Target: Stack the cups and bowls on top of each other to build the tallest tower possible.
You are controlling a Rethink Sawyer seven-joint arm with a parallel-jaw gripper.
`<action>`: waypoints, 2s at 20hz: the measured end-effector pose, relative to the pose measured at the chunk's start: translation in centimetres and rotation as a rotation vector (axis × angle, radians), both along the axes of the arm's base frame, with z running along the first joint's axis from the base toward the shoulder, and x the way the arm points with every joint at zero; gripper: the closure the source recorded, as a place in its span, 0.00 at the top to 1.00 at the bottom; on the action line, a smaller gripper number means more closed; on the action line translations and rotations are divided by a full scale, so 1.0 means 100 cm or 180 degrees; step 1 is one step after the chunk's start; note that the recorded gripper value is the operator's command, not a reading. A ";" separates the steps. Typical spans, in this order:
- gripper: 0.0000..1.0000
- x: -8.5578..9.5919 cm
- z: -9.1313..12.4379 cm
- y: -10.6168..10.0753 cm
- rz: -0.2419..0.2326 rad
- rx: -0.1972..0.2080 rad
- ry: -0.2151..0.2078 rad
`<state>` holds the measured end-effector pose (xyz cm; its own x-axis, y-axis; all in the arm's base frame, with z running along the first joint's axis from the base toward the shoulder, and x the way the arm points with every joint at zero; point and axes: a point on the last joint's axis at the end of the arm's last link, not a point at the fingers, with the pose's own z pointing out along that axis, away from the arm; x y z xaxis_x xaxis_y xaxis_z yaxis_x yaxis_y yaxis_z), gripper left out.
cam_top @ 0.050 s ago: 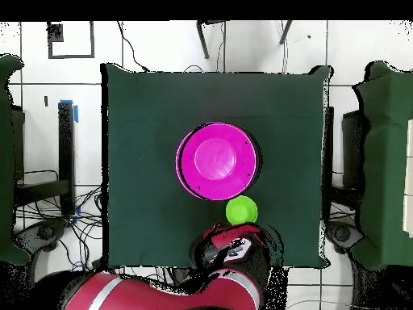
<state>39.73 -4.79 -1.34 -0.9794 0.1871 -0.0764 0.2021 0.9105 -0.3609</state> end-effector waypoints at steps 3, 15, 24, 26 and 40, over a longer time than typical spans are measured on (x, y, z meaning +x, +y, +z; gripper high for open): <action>1.00 0.002 -0.001 0.005 0.0020 0.0033 -0.0006; 1.00 0.001 -0.004 0.027 0.0058 0.0194 0.0002; 1.00 -0.010 -0.004 0.038 0.0056 0.0262 0.0073; 1.00 -0.012 -0.001 0.040 0.0049 0.0266 0.0084; 1.00 -0.018 0.016 0.058 0.0260 0.0148 0.0183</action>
